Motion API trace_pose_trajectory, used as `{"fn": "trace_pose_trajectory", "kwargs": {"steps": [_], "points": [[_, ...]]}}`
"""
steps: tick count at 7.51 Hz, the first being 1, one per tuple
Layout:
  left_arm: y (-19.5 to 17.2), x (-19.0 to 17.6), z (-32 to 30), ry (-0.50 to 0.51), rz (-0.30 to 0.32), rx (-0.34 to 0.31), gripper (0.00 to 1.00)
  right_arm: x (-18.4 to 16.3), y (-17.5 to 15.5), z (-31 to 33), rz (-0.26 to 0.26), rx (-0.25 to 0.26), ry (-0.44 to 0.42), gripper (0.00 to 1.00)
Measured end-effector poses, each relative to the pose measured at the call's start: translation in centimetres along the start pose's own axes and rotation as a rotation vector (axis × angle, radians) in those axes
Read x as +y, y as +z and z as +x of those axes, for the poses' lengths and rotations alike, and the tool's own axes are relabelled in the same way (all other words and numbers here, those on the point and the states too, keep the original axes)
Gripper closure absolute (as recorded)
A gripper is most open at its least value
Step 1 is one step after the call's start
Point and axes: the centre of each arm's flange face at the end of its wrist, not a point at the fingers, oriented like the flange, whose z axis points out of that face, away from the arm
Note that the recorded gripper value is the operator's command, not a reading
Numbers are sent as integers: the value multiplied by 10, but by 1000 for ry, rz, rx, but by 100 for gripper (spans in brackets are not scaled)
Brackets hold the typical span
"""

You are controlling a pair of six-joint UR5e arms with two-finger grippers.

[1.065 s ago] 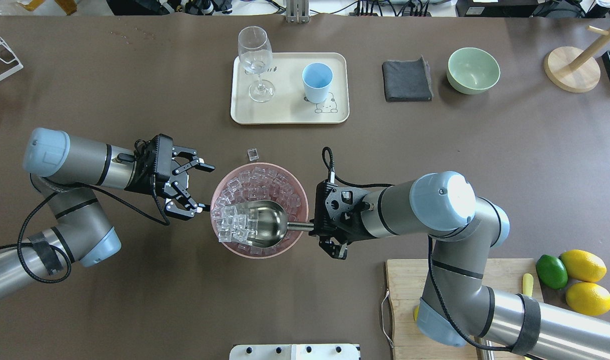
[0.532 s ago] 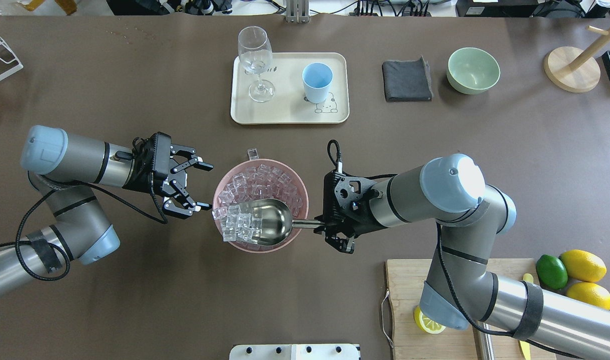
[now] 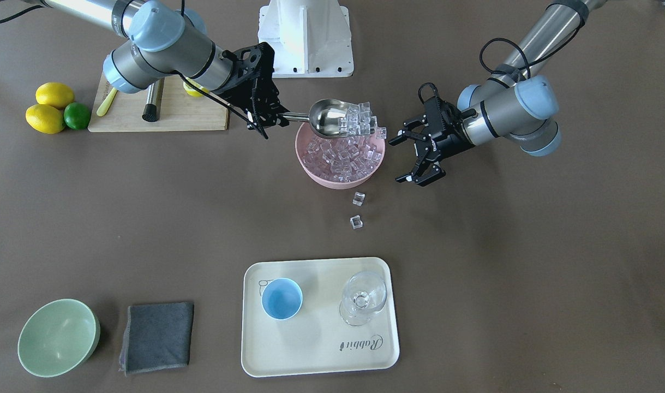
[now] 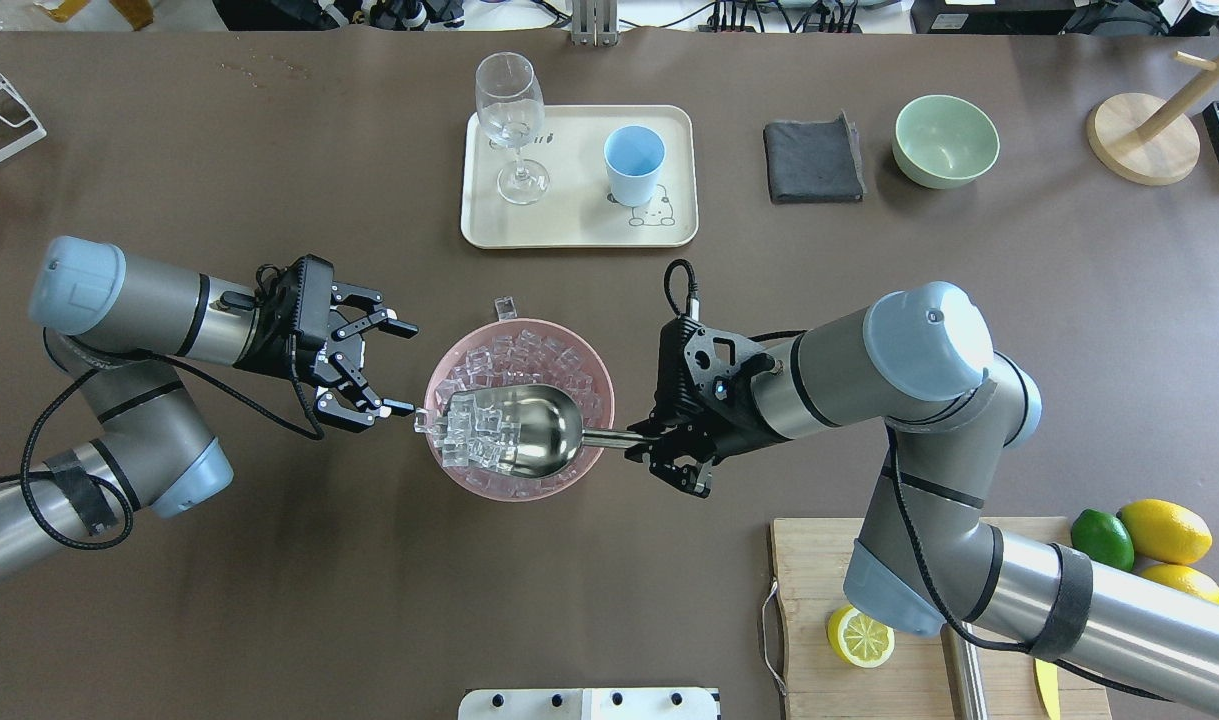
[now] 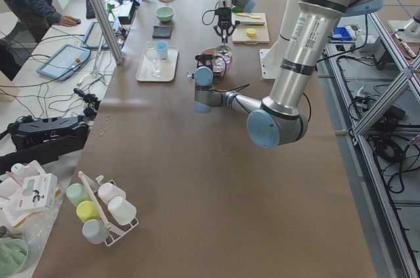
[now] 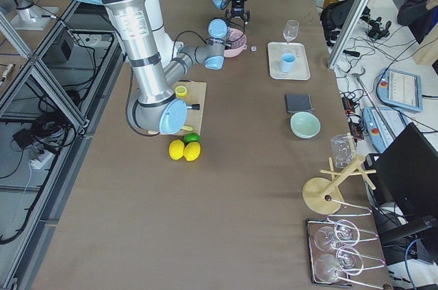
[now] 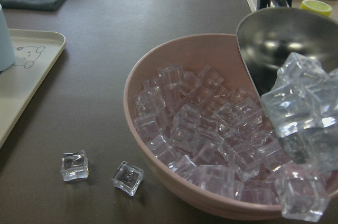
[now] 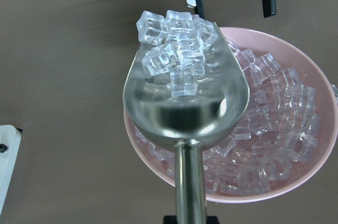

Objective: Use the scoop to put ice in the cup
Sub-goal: 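Lift the ice-filled scoop out of the bowl with the right gripper, then carry the scoop toward the light-blue cup while the left arm withdraws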

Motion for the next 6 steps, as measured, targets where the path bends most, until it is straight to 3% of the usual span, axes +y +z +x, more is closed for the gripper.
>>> {"fn": "trace_pose_trajectory", "kwargs": {"steps": [4,6], "points": [[-16,0,-16,-25,-34,17,2,-3,-37,31,42,1,13,100],[-30,-3,-24,-38,-48,13,2,2,-70,61,45,30,50,100]]}}
